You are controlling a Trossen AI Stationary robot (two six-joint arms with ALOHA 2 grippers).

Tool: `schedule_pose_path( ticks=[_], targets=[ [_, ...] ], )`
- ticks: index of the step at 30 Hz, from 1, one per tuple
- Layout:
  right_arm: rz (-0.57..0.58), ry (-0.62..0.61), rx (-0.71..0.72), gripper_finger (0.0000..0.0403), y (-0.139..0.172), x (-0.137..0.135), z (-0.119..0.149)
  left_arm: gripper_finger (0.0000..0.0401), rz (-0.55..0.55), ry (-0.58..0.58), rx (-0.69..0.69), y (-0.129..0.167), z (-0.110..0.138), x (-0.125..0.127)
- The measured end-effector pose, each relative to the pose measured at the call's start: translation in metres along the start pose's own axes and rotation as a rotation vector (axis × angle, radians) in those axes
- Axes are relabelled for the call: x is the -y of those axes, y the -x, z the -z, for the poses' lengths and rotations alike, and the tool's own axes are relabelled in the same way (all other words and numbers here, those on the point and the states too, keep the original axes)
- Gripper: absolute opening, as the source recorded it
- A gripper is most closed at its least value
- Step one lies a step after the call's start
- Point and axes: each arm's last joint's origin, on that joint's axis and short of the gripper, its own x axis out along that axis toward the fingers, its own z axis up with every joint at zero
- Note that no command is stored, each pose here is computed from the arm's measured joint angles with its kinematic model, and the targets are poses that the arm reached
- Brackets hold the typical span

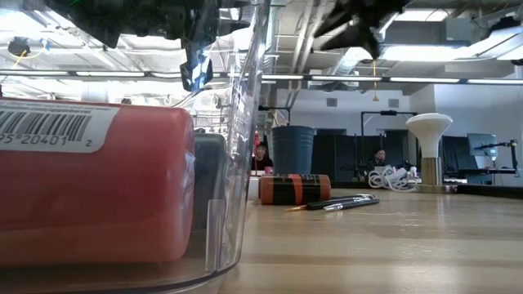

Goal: Pick & Place Paint Supplies
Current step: Put the paint brush into the blue cup

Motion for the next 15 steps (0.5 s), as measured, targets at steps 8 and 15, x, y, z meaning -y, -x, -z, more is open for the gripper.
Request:
schedule_pose_path(
  ticks=[8, 15],
  targets=[
    [0.054, -0.335, -0.443, 0.0119, 0.029, 0.011, 0.033, 0.0002, 0.074, 0.003, -0.082, 0.001, -0.001, -0.001],
    [0.307, -0.451, -0.802, 0.0119, 0.034, 0.029, 0.060, 0.0002, 0.089, 0.004, -0.098, 0.001, -0.002, -0.002]
  ],
)
